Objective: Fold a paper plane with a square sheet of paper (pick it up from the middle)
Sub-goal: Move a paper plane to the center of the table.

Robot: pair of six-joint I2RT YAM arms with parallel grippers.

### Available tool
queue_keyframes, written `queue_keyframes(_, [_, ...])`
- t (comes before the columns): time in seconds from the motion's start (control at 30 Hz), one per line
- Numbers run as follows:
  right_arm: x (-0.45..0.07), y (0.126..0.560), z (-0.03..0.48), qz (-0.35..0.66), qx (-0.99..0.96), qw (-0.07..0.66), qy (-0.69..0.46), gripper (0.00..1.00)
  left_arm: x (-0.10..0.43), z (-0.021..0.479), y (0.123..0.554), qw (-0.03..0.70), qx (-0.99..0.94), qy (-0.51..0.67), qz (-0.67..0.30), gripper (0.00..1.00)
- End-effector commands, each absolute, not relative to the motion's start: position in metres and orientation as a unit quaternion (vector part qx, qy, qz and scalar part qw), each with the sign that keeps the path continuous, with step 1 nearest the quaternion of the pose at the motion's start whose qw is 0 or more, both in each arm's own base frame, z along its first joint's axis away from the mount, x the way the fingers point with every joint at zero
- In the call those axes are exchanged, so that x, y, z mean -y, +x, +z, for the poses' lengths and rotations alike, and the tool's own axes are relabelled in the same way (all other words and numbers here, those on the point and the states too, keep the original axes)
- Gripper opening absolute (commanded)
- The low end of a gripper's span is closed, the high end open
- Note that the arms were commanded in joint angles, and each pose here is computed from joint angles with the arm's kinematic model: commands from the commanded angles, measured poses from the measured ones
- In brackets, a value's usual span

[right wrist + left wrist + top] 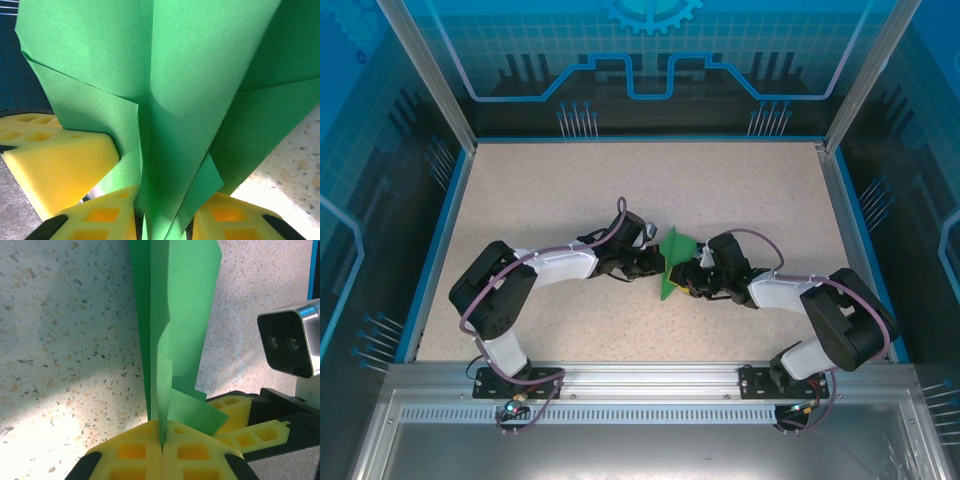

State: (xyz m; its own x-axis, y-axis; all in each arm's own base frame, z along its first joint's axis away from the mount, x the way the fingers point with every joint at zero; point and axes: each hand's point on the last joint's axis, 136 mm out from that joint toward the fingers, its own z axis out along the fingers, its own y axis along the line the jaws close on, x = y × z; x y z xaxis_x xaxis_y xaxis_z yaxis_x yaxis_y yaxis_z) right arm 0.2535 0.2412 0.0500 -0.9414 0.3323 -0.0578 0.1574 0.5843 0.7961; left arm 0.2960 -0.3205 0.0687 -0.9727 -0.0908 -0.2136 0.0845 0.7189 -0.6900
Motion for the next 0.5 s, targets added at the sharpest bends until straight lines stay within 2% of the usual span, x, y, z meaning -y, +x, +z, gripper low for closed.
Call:
queue_keyframes(0.0, [-0.248,0.257,0.056,0.433,-0.886,0.109,0.124,0.27,0.323,0.08,0.294,0.112,-0.911,-0.002,-0.397,0.04])
queue_keyframes(0.47, [-0.253,0.26,0.056,0.414,-0.897,0.113,0.108,0.19,0.326,0.088,0.294,0.111,-0.904,-0.009,-0.413,0.04])
